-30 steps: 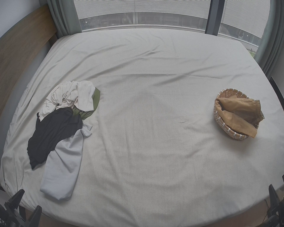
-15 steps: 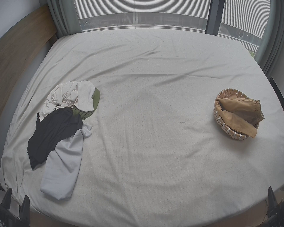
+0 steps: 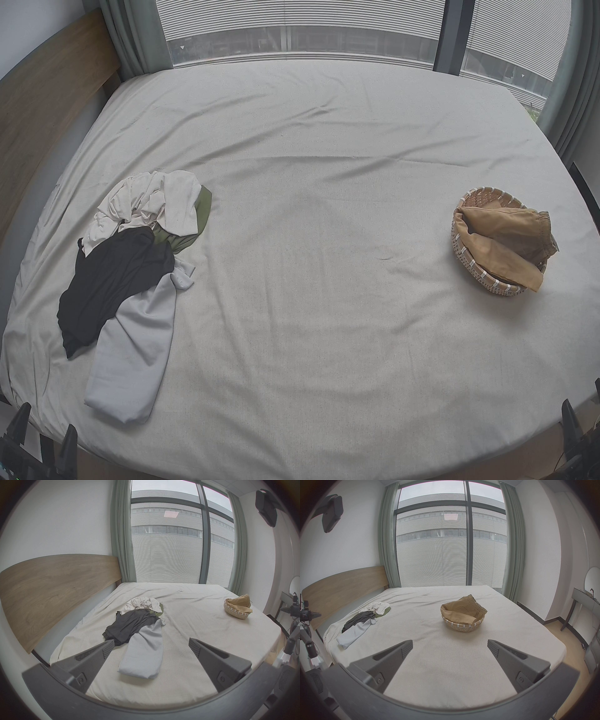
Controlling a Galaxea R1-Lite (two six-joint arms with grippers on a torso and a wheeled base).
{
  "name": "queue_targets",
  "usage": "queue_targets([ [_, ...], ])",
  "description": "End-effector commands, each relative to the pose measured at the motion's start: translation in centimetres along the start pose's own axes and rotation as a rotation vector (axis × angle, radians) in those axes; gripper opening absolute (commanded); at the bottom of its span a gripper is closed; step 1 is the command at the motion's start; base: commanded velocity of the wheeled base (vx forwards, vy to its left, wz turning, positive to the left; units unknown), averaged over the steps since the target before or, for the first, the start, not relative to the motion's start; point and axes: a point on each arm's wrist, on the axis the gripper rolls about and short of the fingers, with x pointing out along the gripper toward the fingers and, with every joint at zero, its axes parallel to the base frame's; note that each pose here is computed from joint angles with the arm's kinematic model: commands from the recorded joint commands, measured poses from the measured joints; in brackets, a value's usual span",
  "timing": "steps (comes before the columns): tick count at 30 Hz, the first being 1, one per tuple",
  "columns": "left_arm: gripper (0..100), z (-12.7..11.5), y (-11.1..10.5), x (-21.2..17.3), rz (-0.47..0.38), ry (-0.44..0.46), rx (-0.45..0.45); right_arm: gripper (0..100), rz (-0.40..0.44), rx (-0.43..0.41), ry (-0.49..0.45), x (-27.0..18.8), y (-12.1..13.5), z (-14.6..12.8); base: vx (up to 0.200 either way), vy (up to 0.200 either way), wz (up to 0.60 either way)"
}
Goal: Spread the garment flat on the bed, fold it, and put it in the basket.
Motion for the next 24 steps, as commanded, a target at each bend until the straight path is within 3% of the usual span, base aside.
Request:
queue_targets([
  [1, 100, -0.43, 0.0, 0.28, 0.008, 0.036, -0.002, 100, 0.005, -0.008, 0.017, 0.13, 0.01, -0.45, 0.0, 0.0, 0.0],
  [4, 100, -0.45, 0.01, 0.27, 0.01, 0.036, -0.001, 100, 0.015, -0.008, 0.019, 0.14, 0.04, -0.44, 0.0, 0.0, 0.0],
  [6, 100, -0.61, 0.08, -0.26, -0.029, -0.035, 0.007, 100, 0.015, -0.008, 0.019, 0.13, 0.04, -0.46, 0.0, 0.0, 0.0],
  [24, 100, -0.57, 0.07, -0.23, -0.032, -0.033, 0.002, 100, 0.015, -0.008, 0.017, 0.13, 0.04, -0.45, 0.0, 0.0, 0.0],
])
